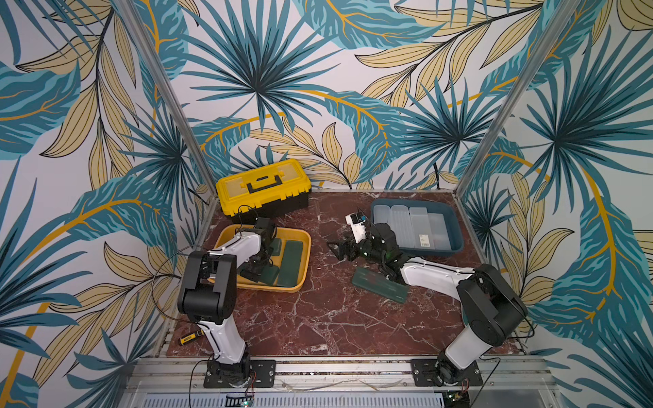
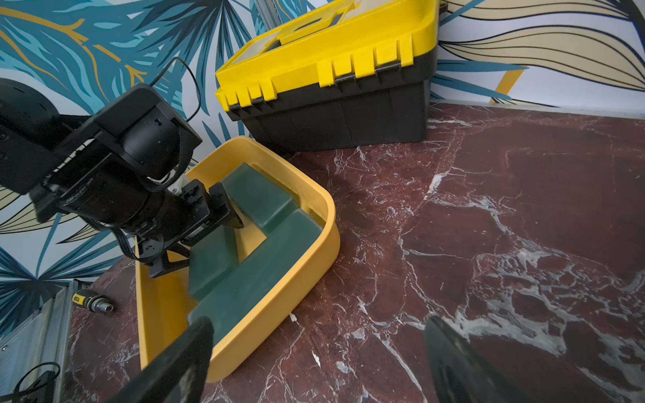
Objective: Place the pencil cases by color into the storage box
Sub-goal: Place the pencil case at the storage box.
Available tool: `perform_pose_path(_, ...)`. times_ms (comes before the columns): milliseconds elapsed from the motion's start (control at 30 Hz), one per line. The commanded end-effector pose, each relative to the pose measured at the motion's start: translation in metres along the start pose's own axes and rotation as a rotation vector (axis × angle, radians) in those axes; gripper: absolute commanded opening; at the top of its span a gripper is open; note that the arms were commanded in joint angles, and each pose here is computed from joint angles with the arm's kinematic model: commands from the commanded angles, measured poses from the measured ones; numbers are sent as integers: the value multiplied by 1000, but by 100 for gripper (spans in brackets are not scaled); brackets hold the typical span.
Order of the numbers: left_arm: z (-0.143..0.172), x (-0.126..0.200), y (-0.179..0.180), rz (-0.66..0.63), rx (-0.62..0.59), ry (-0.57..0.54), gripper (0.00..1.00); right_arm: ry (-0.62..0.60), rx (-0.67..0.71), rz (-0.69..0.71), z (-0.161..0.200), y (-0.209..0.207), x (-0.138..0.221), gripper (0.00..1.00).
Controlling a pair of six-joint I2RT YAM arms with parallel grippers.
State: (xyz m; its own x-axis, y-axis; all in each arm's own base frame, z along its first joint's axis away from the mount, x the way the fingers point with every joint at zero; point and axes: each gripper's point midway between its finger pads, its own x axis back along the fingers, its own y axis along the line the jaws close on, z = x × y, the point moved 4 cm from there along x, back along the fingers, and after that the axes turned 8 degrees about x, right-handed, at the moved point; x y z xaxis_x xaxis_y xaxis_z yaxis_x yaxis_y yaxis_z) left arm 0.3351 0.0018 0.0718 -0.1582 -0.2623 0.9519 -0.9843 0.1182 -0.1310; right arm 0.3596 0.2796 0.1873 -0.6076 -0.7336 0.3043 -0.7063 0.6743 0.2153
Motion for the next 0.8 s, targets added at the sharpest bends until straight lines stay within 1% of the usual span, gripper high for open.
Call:
perform_pose_path(0, -9, 15, -13, 49, 4, -20, 98, 24, 2, 2, 10, 1, -2, 94)
perform_pose_path(167, -11, 32, -23, 108, -14, -24, 99, 18, -7, 2, 7, 1, 0, 94)
perform_pose_path(300, -15, 60, -37, 193, -68, -75, 100, 14, -7, 8, 4, 1, 2, 94)
perform_pose_path(467, -15, 89, -50, 280, -123, -96, 100, 5, -4, 24, -1, 0, 6, 94)
perform_pose_path(633, -14, 127, -58, 369, -241, -189, 100, -14, -13, 35, -10, 2, 17, 94)
perform_pose_path(767, -13, 157, -65, 426, -390, -276, 100, -26, -21, 47, -18, 4, 26, 94)
